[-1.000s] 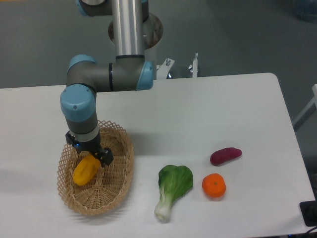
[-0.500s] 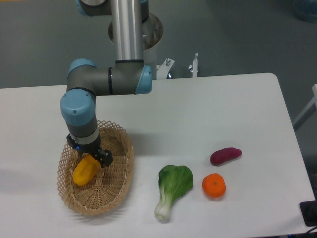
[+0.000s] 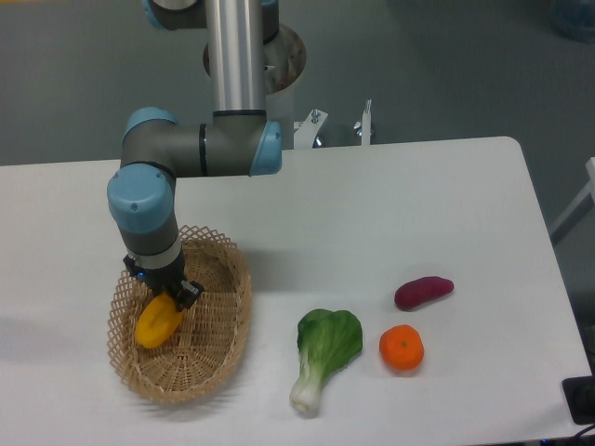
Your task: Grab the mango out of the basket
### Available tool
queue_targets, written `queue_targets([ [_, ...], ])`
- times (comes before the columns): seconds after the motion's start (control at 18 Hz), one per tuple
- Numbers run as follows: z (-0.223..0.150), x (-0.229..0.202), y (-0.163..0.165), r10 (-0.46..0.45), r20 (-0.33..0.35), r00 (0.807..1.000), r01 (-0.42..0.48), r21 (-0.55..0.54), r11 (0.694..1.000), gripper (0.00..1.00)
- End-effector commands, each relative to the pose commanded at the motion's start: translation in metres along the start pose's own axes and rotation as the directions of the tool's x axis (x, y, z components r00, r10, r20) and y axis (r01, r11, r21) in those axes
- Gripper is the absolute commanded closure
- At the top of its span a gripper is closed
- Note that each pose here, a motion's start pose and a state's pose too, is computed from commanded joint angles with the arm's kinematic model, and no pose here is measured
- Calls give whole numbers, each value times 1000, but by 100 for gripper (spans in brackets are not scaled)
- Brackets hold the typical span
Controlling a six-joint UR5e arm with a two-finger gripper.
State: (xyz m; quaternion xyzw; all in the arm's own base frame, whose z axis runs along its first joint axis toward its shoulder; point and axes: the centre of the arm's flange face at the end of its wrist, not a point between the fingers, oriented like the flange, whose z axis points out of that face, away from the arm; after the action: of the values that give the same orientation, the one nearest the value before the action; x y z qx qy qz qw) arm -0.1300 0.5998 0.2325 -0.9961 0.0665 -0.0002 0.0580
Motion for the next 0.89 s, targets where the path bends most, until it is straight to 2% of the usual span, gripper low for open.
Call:
queue_targets([
  [0.22, -29, -8, -11, 1, 33, 999, -3, 52, 999, 75],
  [0.5, -100, -79, -17, -11, 121, 993, -7, 152, 988, 74],
  [0.61, -119, -111, -6, -30, 150, 988, 4, 170, 985, 74],
  [0.72, -133, -140, 15, -5, 178, 984, -26, 171, 985, 74],
  [0.89, -156, -179, 56, 21, 155, 988, -46, 160, 986, 74],
])
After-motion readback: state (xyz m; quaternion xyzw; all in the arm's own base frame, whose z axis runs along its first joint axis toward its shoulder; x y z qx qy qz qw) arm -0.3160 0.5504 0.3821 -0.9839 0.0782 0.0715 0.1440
